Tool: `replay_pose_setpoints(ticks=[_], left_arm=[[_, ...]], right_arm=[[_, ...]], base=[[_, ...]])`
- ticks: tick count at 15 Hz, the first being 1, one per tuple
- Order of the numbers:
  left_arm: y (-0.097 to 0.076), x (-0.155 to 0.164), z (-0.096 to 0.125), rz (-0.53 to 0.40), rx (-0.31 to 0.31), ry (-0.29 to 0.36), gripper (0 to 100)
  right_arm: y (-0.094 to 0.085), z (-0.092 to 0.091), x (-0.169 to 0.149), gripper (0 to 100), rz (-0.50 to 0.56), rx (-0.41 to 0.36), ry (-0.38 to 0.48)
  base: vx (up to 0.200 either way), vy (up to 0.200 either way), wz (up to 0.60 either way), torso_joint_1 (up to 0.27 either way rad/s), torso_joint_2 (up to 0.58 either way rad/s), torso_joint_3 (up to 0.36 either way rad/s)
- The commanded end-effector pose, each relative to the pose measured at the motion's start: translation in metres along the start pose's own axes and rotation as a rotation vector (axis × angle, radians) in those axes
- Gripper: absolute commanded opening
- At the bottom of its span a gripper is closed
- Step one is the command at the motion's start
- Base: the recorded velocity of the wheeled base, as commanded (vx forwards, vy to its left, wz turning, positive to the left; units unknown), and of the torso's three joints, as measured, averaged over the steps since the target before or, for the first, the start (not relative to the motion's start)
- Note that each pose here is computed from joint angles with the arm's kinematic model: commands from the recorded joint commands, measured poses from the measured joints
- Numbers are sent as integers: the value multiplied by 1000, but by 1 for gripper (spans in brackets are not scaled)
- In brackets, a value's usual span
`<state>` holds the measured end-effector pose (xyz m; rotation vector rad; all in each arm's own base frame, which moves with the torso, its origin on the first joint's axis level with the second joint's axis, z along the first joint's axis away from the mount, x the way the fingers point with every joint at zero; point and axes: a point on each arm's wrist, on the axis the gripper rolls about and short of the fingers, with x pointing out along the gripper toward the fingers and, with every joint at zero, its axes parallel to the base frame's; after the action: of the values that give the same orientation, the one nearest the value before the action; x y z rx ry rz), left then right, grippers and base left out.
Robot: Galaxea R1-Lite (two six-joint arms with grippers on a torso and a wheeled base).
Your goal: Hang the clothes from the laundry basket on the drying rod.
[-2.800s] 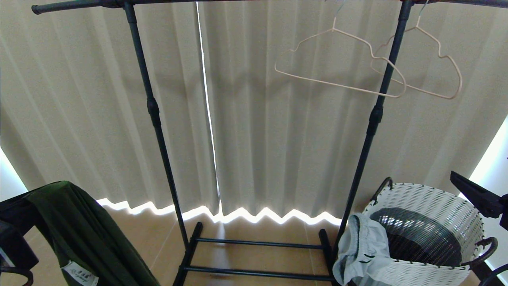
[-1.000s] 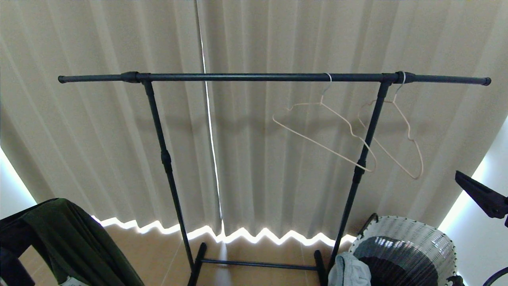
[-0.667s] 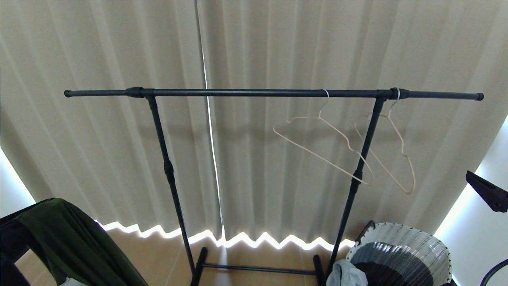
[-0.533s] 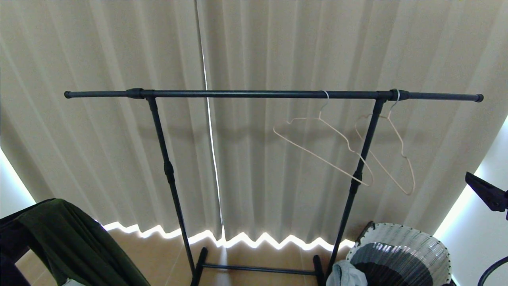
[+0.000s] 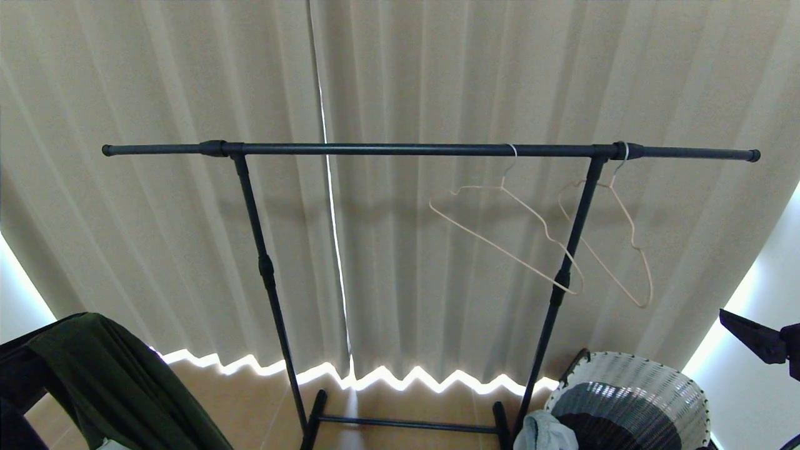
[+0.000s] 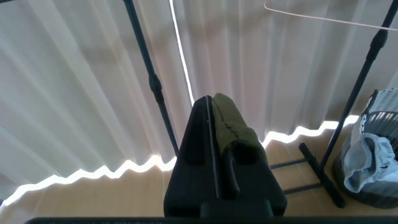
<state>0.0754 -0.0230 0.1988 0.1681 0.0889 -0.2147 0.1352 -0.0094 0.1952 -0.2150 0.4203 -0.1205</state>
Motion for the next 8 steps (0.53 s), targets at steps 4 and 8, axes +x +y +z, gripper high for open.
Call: replay_pose_setpoints(ticks=[4,8], left_arm=[[0,2,1,0,0,7,0],[0,4,0,0,1,16,0]], right_arm=[[-2,9,-4,100,-9,4,-38],[-2,9,-5,100,-10,5,-44]], base=[[0,0,0,0,0,0],[100,0,0,0,1,0]])
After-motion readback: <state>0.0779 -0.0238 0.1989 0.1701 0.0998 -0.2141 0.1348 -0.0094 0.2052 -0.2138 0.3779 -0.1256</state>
